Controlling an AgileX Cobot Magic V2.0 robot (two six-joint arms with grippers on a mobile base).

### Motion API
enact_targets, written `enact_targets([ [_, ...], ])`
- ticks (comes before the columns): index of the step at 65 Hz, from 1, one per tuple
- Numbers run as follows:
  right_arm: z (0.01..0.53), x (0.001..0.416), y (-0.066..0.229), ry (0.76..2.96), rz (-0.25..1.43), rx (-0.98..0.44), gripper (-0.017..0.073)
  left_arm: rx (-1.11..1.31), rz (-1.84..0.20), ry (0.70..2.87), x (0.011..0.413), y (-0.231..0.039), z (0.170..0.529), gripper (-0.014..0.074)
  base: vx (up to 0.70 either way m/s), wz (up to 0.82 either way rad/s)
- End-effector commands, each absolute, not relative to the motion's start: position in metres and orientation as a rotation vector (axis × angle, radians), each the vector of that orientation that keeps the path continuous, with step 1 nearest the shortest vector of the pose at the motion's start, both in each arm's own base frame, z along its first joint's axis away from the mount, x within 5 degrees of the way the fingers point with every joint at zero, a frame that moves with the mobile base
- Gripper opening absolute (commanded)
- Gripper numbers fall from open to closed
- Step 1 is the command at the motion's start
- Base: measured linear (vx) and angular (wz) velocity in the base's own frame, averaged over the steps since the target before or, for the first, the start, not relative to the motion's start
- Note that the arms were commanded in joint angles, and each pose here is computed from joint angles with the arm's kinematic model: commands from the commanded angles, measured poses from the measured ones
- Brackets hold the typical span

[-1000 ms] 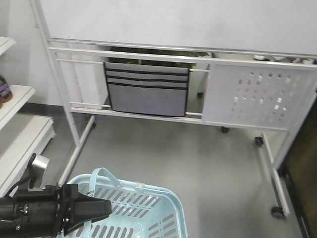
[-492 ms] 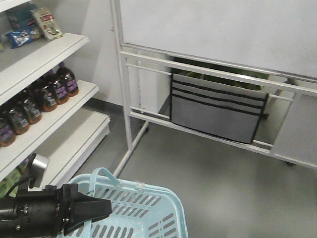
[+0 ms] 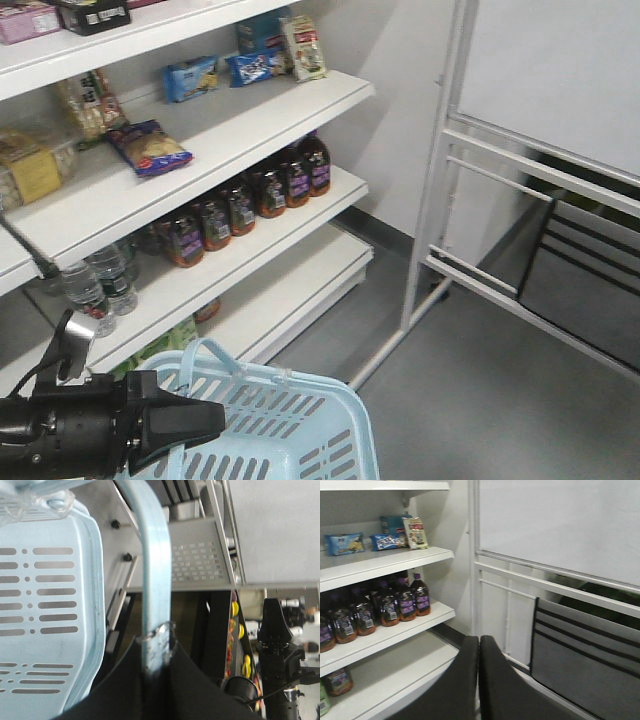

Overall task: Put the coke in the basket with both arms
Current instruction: 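Drive the base past the whiteboard stand toward another shelf, then approach the shelf with the red Coca-Cola bottle, basket held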

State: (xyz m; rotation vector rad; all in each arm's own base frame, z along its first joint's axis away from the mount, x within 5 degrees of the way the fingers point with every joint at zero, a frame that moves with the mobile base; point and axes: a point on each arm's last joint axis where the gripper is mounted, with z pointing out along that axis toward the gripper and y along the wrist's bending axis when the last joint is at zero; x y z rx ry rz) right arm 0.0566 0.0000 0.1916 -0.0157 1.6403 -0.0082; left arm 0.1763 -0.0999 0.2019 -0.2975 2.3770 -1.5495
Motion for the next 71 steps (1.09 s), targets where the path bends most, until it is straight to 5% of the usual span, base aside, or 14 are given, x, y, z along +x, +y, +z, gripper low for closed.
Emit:
enact_targets([
  [1,0.1954,0.056,0.0003,1.561,-0.012,-0.024,-0.001,-0.301,-1.679,2.246,0.1796,-0.1035,0.2211,-0.0006,0.15,0.6],
  [71,0.1954,0.056,0.0003,1.561,-0.012,-0.024,-0.001,-0.301,-1.679,2.246,0.1796,-0.1035,0.2211,-0.0006,0.12,0.59],
])
